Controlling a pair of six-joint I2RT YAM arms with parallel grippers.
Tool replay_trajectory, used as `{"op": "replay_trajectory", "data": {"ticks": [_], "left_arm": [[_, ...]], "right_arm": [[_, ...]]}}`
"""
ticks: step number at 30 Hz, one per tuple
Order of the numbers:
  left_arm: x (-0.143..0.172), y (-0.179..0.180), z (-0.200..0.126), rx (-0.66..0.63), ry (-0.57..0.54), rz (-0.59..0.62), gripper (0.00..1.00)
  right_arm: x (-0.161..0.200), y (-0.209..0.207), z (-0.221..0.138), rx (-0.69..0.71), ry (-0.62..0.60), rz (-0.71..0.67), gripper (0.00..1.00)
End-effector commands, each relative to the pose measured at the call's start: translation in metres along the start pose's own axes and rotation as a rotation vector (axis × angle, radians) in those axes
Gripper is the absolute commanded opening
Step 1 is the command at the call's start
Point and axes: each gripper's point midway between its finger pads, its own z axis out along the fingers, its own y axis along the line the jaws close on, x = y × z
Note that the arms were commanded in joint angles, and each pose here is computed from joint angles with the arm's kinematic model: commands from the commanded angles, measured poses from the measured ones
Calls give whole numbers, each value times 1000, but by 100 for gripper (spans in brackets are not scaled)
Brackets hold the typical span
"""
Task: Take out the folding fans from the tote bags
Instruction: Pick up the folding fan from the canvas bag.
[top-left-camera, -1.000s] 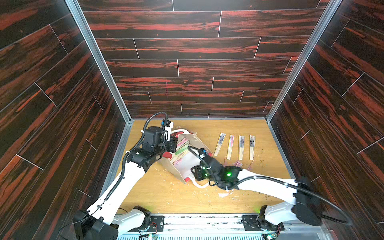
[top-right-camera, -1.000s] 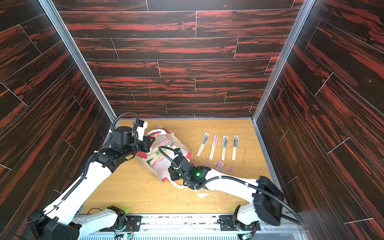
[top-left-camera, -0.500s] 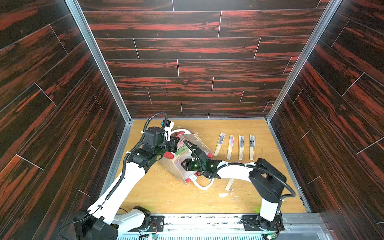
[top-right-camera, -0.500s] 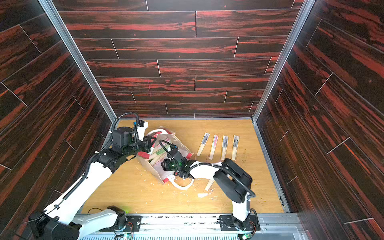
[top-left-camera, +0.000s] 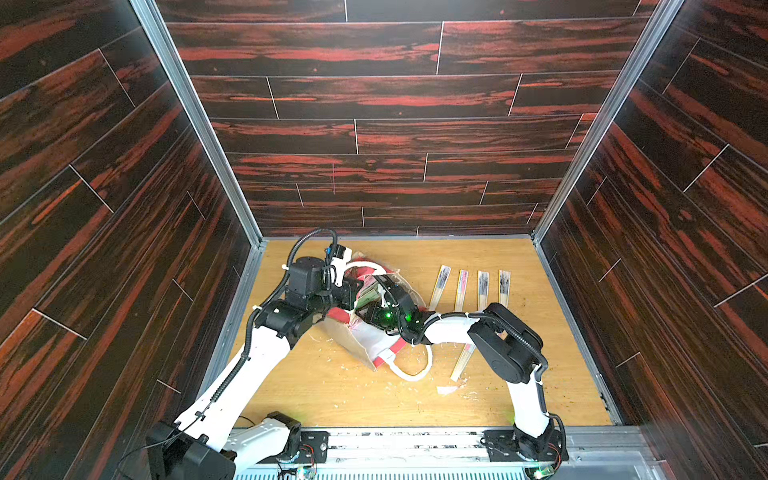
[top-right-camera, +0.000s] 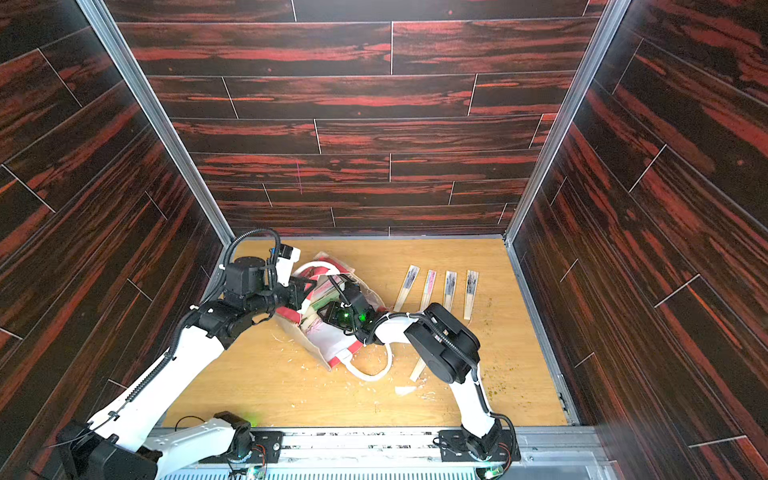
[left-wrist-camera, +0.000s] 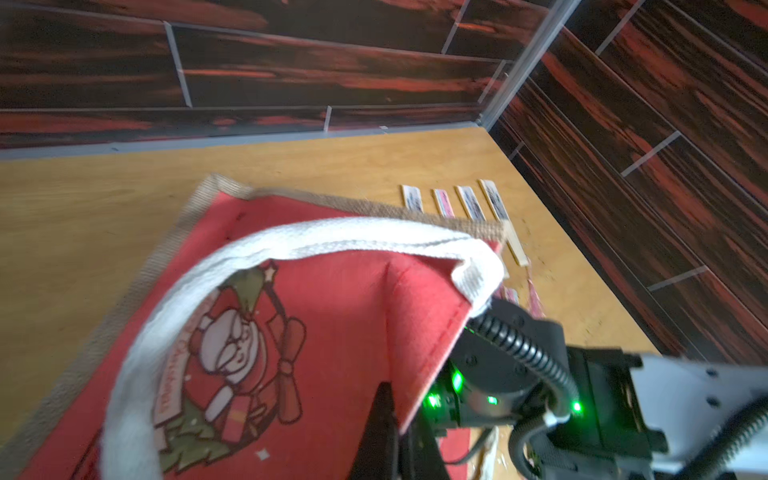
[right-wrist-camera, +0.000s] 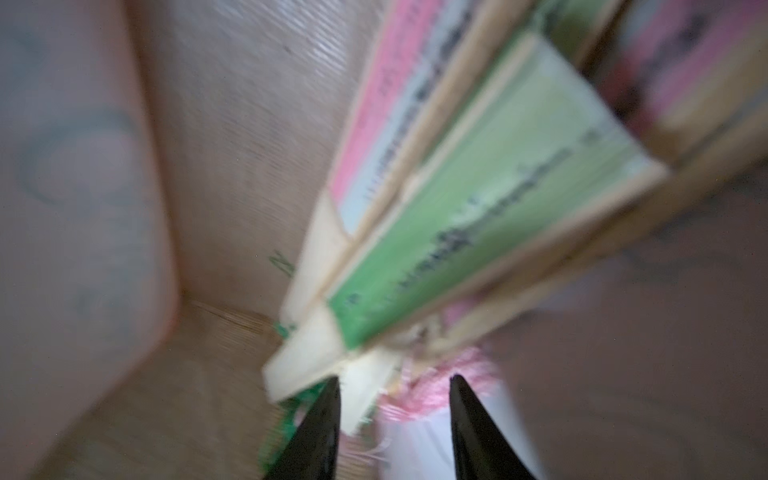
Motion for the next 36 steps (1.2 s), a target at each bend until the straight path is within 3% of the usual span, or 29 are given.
{"op": "replay_trajectory", "data": {"ticks": [1,19,32,36], "left_arm": [[-3,-15,-9,72,-25,54,0],[3,-17,-8,89,2,65,0],[6,-22,-5,127,14,57,0],[7,-21,-6,120,18,58,0]], "right_arm": [[-15,-3,11,-38,-34,66,44],[-41,2,19,-102,-110,144,37],[-44,-18,45,6,-92,216,33],[-43,-19,48,9,-84,209,23]]}}
